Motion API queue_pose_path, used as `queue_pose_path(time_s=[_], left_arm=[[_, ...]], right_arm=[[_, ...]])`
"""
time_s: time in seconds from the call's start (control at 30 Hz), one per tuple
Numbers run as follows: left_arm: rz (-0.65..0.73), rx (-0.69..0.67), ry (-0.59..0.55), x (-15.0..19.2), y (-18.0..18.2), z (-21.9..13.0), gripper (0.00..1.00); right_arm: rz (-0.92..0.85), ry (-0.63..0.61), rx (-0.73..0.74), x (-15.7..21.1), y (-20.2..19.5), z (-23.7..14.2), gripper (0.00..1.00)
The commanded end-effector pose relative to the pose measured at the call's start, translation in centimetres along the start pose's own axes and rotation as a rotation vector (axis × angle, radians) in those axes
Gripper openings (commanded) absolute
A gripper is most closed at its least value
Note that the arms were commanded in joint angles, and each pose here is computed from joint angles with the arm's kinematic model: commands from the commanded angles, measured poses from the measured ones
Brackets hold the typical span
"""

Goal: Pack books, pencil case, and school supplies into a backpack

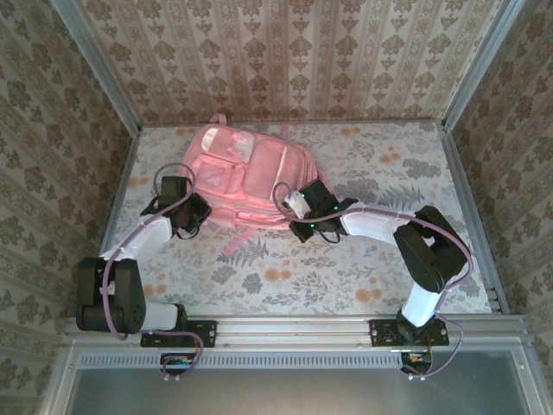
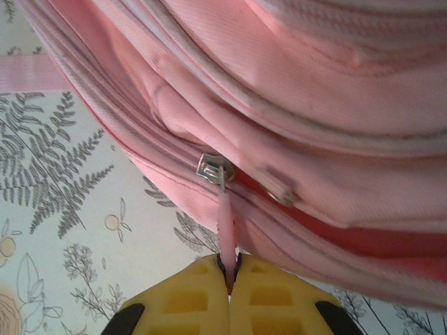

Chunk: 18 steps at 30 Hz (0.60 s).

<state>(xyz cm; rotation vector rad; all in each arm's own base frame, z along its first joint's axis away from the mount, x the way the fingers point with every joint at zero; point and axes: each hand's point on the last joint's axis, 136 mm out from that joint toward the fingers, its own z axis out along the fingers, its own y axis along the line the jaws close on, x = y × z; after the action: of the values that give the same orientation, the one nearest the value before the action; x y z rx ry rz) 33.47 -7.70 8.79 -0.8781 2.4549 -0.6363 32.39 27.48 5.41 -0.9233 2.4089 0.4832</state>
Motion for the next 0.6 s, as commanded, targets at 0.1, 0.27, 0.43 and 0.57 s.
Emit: queue_pose_path(time_s=[0.1,0.27,0.43,0.57], left_arm=[[0.02,-0.044,-0.102,-2.2,0.4,-1.4,0.0],[0.022,-0.047,-0.105,-2.3,0.3,-1.5,0.0],[0.023,-0.044,-0.108,-2.5,0.2,-1.5,0.0],[0.028,-0.045,-0.106,-2.4,0.1,-1.4,0.0]], right_arm=[[0.097,0.114,0.088,2.1,-2.4,-1.6,0.0],[0.168,0.125,0.17,2.5,-4.3,-2.9,0.0],[0.271,0.106,0.294,2.6,-7.3,-4.6,0.0],[0.341,0.113,0.383,2.6,-8.9,-5.8,0.0]])
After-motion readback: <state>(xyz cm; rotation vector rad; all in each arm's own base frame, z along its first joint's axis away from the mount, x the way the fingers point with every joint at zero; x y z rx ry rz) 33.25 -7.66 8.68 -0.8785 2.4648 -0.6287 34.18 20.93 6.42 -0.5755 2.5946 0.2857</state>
